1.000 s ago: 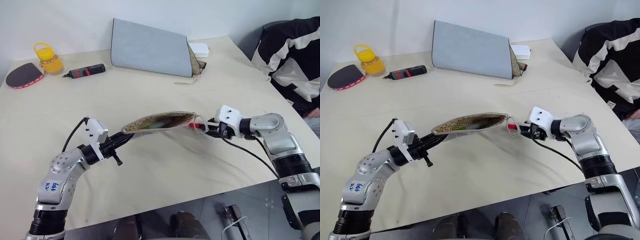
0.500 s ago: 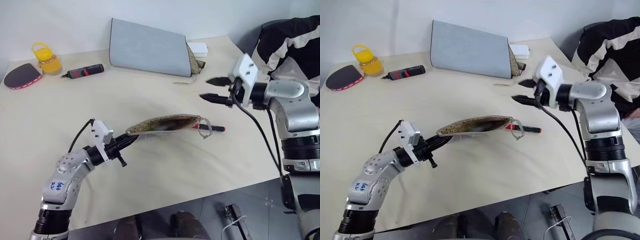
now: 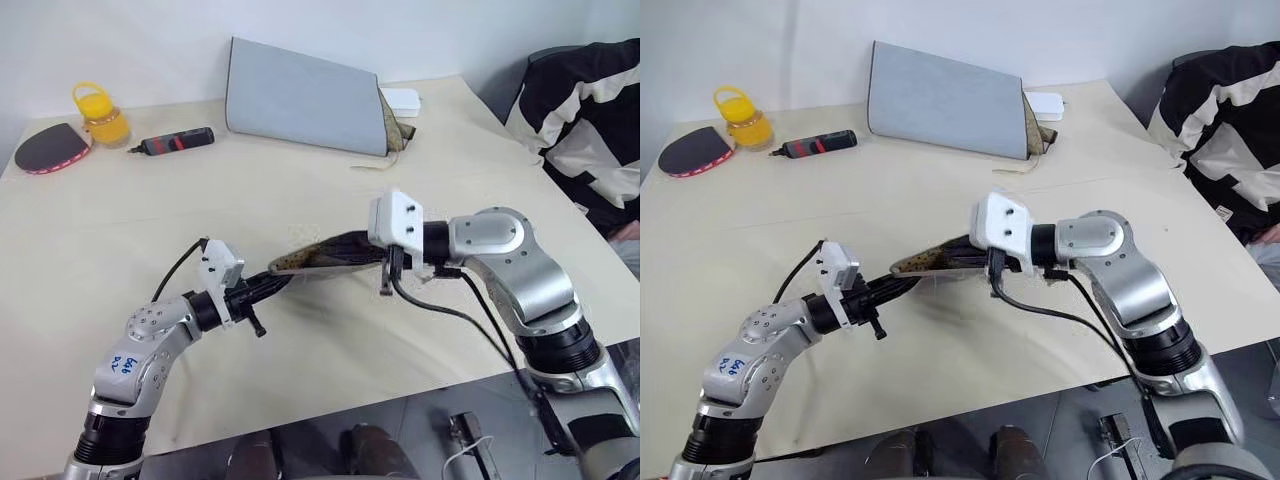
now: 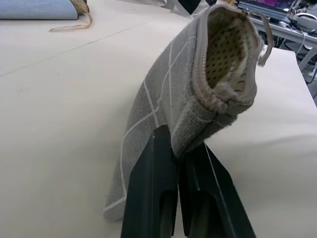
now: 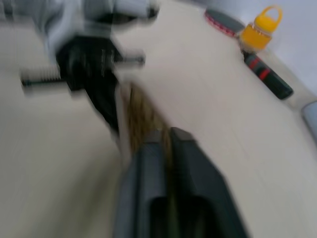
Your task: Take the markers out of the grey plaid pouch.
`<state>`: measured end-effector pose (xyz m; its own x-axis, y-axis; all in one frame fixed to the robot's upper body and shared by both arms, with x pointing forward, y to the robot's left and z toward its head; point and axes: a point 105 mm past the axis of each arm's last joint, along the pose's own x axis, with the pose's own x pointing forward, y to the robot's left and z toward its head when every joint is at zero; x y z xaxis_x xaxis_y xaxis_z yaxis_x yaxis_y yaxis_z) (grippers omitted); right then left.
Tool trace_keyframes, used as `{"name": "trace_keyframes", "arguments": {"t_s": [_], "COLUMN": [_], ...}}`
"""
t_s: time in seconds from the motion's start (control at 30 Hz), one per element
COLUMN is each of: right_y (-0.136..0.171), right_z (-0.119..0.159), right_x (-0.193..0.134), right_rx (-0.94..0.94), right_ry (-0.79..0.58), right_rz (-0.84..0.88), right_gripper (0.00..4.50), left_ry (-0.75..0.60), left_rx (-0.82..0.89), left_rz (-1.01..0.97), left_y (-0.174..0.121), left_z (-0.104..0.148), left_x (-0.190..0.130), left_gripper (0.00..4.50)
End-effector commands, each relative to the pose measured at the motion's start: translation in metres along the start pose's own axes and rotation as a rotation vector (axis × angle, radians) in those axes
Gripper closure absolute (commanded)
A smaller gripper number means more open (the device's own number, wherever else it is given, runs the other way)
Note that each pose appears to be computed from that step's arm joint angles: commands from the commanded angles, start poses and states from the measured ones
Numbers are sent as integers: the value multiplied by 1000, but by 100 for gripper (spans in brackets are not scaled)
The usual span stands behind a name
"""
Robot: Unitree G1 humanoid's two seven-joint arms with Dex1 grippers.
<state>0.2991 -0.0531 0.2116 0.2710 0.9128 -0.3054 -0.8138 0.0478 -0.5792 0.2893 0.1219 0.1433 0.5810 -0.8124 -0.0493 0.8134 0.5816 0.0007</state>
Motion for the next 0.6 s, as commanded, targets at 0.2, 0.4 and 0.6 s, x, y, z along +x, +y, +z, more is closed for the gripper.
{"name": "trace_keyframes", "arguments": {"t_s": [0.2, 0.4, 0.6], "right_y": [-11, -3, 6], "right_z": [-32, -7, -10], "right_x": [-14, -28, -31], "right_rx": [-182, -23, -39], "right_ry": [217, 189, 275], "right_rz": [36, 182, 295], "right_gripper": [446, 446, 446], "left_ry": [29, 64, 65], "left_rx": [-29, -172, -347], "left_rz": [-151, -350, -394], "left_y": [-25, -49, -52], "left_z": [19, 34, 30], "left_x": [-2, -12, -15], "left_gripper": [450, 450, 450]}}
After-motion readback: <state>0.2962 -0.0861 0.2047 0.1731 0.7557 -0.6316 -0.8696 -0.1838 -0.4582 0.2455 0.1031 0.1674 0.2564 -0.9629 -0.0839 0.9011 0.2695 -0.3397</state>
